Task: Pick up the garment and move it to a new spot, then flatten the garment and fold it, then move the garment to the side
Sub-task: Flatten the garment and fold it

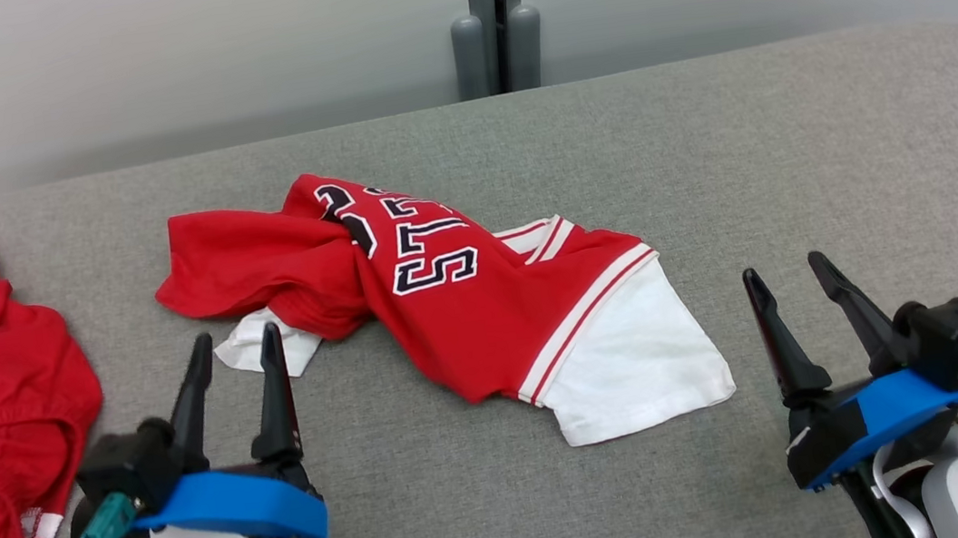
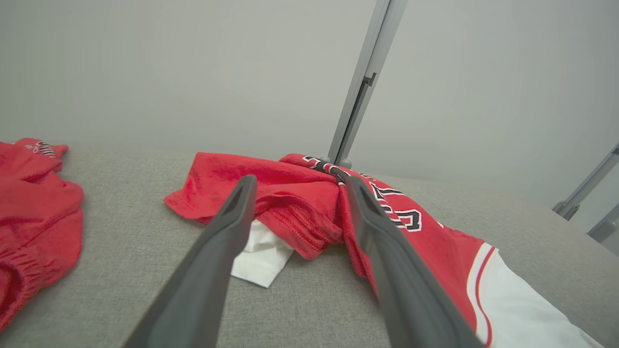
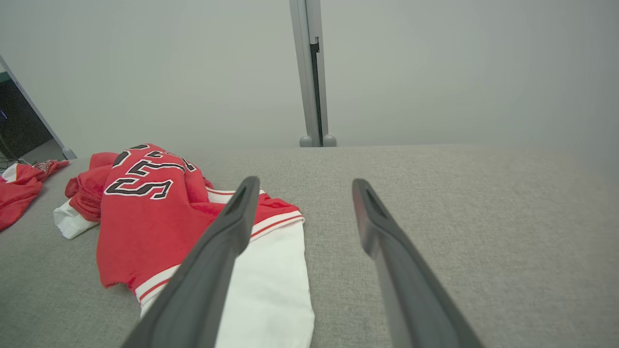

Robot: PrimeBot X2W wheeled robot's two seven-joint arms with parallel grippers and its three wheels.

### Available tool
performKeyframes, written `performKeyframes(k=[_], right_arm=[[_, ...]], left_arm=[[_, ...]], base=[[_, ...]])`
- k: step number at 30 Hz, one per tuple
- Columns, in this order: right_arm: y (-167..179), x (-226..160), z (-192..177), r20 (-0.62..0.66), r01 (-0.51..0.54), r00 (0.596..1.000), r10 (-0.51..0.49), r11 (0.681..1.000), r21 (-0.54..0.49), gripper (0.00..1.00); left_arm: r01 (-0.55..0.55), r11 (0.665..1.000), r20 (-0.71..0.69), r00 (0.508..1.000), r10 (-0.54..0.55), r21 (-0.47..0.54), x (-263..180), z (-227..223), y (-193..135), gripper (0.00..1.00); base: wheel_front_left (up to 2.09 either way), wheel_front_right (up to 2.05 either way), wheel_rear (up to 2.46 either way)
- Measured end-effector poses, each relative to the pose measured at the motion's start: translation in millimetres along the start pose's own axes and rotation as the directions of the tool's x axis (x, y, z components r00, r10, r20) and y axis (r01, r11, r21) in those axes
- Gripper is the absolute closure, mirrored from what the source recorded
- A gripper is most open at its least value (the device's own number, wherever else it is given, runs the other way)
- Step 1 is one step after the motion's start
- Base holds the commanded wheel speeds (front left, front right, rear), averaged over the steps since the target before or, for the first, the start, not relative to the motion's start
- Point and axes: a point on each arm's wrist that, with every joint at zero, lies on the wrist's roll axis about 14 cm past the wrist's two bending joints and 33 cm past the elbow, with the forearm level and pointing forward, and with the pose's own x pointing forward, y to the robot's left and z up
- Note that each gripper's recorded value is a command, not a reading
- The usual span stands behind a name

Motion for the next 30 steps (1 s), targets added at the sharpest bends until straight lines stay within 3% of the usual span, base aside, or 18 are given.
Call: performKeyframes(k=[12,19,23,30], right_arm=[[3,-2,-14,-0.059,-0.008,0.998,0.008,1.000,-0.010,0.00],[21,40,-19,-0.162,-0.073,0.985,0.063,0.996,-0.057,0.00],[24,72,-45,-0.346,-0.092,0.935,0.071,0.995,-0.046,0.00],[41,118,-76,-0.531,-0.171,0.840,0.111,0.983,-0.066,0.00]], left_arm=[[-0.101,0.995,0.034,0.994,0.101,0.010,-23,2,19,0.00],[-0.122,0.992,0.026,0.992,0.122,0.013,-21,-2,29,0.00],[-0.124,0.992,0.022,0.992,0.123,0.024,-16,-5,33,0.00],[-0.151,0.988,0.021,0.988,0.150,0.028,-13,-6,46,0.00]], base=[[0.00,0.00,0.00],[0.00,0.00,0.00],[0.00,0.00,0.00],[0.00,0.00,0.00]])
